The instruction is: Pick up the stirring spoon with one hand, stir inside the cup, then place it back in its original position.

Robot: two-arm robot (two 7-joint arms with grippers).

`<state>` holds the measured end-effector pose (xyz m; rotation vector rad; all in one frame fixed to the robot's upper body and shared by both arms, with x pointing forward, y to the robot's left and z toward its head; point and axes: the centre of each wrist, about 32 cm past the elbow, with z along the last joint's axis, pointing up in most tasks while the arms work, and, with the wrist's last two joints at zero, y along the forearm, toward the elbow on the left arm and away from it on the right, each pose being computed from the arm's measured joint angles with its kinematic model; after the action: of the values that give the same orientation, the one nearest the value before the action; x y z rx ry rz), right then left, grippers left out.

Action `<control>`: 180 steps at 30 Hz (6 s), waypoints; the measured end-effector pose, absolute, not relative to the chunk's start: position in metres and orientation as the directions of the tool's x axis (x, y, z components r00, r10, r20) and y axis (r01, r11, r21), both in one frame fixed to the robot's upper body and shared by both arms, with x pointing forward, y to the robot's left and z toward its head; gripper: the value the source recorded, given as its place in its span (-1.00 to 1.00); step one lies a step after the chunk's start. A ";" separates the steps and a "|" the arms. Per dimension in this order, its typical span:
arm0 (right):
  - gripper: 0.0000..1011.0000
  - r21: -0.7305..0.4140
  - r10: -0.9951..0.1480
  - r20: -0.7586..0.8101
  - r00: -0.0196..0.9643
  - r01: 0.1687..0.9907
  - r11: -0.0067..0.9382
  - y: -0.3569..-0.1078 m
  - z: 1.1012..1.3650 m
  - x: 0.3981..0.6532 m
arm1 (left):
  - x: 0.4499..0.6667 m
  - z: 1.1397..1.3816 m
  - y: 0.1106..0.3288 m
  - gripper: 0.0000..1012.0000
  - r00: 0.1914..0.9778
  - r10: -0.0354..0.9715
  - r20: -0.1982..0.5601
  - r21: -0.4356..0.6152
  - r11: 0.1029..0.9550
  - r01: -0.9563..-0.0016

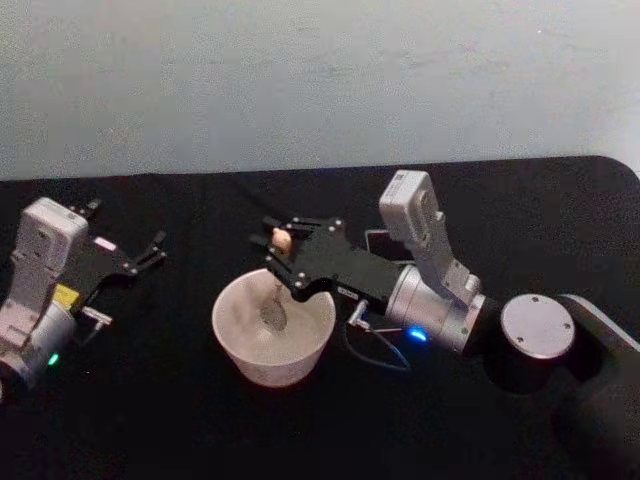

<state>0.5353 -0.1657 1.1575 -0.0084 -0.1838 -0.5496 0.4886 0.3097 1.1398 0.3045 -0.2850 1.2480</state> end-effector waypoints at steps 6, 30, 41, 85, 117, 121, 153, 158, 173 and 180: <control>-0.57 0.040 -0.528 0.181 0.830 0.530 0.847 -0.169 1.158 0.536 | 0.489 1.140 0.310 0.98 0.292 0.880 0.374 0.070 0.287 -0.955; -0.57 0.027 -0.511 0.196 0.837 0.516 0.856 -0.192 1.155 0.509 | 0.489 1.140 0.310 0.98 0.292 0.880 0.374 0.070 0.287 -0.955; -0.57 0.043 -0.461 0.164 0.872 0.461 0.886 -0.177 1.158 0.501 | 0.489 1.140 0.310 0.98 0.292 0.880 0.374 0.070 0.287 -0.955; -0.58 0.033 -0.571 0.170 0.803 0.575 0.818 -0.175 1.158 0.533 | 0.489 1.140 0.310 0.98 0.292 0.880 0.374 0.070 0.287 -0.955; -0.58 0.033 -0.481 0.090 0.872 0.480 0.877 -0.169 1.163 0.503 | 0.489 1.140 0.310 0.98 0.292 0.880 0.374 0.070 0.287 -0.955; -0.57 0.037 -0.490 0.093 0.867 0.489 0.871 -0.161 1.162 0.510 | 0.489 1.140 0.310 0.98 0.292 0.880 0.374 0.070 0.287 -0.955; -0.58 0.044 -0.564 0.126 0.816 0.563 0.825 -0.164 1.162 0.533 | 0.489 1.140 0.310 0.98 0.292 0.880 0.374 0.070 0.287 -0.955; -0.57 0.065 -0.548 0.131 0.827 0.544 0.837 -0.172 1.168 0.531 | 0.489 1.140 0.310 0.98 0.292 0.880 0.374 0.070 0.287 -0.955; -0.58 0.211 -0.557 0.175 0.812 0.522 0.827 -0.211 1.208 0.528 | 0.489 1.140 0.310 0.98 0.292 0.880 0.374 0.070 0.287 -0.955; -0.58 0.245 -0.582 0.184 0.792 0.536 0.808 -0.230 1.223 0.526 | 0.489 1.140 0.310 0.98 0.292 0.880 0.374 0.070 0.287 -0.955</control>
<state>0.5257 -0.2300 1.2226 0.1845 -0.2570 -0.6051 0.4886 0.3097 1.1398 0.3044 -0.2851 1.2479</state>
